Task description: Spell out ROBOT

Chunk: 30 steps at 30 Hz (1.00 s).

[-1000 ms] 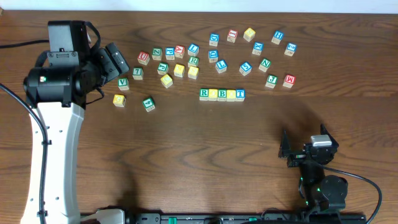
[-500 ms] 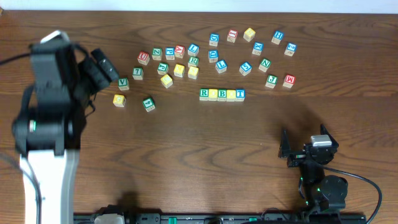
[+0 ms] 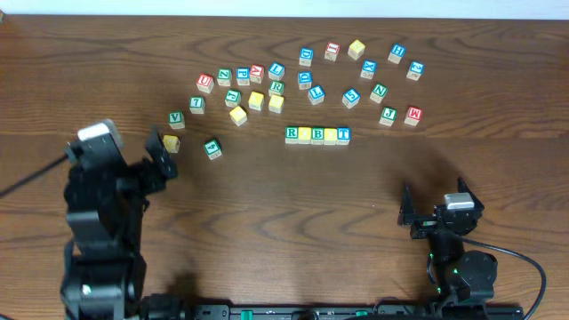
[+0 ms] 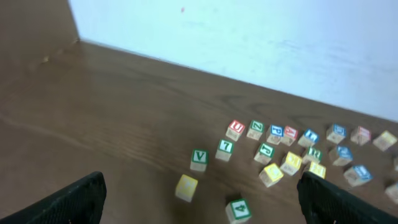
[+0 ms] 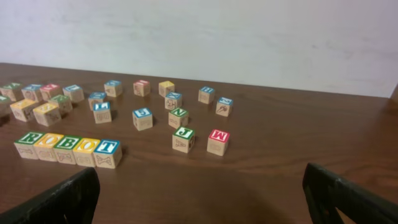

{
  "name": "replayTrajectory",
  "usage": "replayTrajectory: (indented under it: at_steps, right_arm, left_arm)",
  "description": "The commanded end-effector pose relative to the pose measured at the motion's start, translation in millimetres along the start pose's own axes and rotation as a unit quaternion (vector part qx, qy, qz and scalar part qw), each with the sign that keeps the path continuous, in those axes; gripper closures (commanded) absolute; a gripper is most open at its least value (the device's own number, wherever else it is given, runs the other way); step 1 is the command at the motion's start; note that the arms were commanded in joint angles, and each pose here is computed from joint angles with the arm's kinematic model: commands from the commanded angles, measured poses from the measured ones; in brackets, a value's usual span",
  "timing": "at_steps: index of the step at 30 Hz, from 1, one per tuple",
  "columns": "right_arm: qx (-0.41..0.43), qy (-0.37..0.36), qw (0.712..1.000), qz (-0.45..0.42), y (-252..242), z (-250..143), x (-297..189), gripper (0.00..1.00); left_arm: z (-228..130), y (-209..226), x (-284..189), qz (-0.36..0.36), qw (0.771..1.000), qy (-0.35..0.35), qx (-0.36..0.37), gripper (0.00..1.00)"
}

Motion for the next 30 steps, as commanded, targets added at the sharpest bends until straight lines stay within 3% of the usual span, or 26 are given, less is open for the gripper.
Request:
replayTrajectory:
  at_steps: [1,22,30]
  right_arm:
    - [0.008,0.000,1.000,0.005,1.7,-0.4,-0.3,0.01]
    - [0.008,0.000,1.000,0.005,1.6,-0.4,-0.3,0.01]
    - [0.008,0.000,1.000,0.005,1.7,-0.4,-0.3,0.01]
  left_arm:
    - [-14.5,-2.2,-3.2,-0.025,0.998,-0.021,0.061,0.03]
    - [-120.8,15.2,4.0,-0.005,0.993,-0.101,0.067,0.03]
    - [-129.6,16.0,4.7,-0.005,0.990,-0.118,0.072,0.03]
Point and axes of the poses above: each gripper's point midway between its finger pads, its own x axis out along the fingers, its own y axis along the line the jaws close on, z = x × y, the point moved 5 cm from there along -x, back along the fingers, and after that the axes turned 5 degrees about x, right-handed, at the moved point
